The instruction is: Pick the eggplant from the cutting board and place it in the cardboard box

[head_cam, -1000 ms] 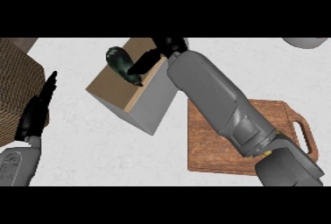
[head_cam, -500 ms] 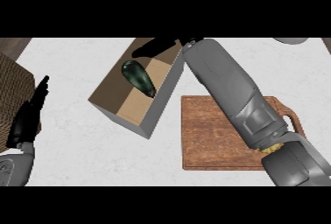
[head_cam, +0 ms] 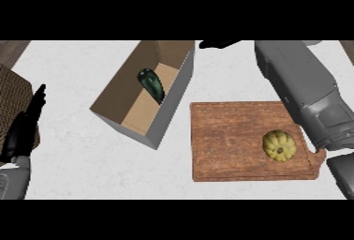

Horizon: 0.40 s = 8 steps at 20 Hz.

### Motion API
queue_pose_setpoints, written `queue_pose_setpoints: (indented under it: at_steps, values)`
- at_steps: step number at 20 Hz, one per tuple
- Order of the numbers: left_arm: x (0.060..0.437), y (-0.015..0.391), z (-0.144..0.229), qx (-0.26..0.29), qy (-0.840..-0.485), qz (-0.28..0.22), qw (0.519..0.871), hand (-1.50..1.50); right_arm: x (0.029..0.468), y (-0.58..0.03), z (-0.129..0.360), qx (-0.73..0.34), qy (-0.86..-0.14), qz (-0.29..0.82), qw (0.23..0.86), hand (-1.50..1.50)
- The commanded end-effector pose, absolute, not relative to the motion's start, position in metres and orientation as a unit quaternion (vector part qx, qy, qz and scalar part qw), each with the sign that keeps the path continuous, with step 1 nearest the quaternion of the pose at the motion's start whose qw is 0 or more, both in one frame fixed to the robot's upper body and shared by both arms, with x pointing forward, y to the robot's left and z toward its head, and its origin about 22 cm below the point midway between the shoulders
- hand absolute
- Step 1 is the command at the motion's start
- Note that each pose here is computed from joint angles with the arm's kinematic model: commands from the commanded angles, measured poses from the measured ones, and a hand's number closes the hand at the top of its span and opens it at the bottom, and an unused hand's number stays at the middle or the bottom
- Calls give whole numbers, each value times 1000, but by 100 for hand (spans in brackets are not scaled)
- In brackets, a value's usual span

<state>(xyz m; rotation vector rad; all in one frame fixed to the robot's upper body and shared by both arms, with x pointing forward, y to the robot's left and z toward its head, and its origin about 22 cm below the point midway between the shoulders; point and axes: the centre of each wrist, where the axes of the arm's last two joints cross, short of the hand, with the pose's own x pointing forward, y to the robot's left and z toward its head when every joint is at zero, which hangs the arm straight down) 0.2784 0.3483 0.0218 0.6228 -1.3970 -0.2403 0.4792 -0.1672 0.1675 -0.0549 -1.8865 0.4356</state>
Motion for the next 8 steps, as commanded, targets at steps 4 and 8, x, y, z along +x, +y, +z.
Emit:
queue_pose_setpoints:
  at_steps: [4, 8]
  values:
    - [269, 351, 17, 281, -632, -112, 714, 0, 477, -262, 177, -33, -798, 199, 568, -150]
    - [279, 344, 9, 274, -636, -108, 713, 0, 468, -299, 168, -36, -784, 243, 570, -150]
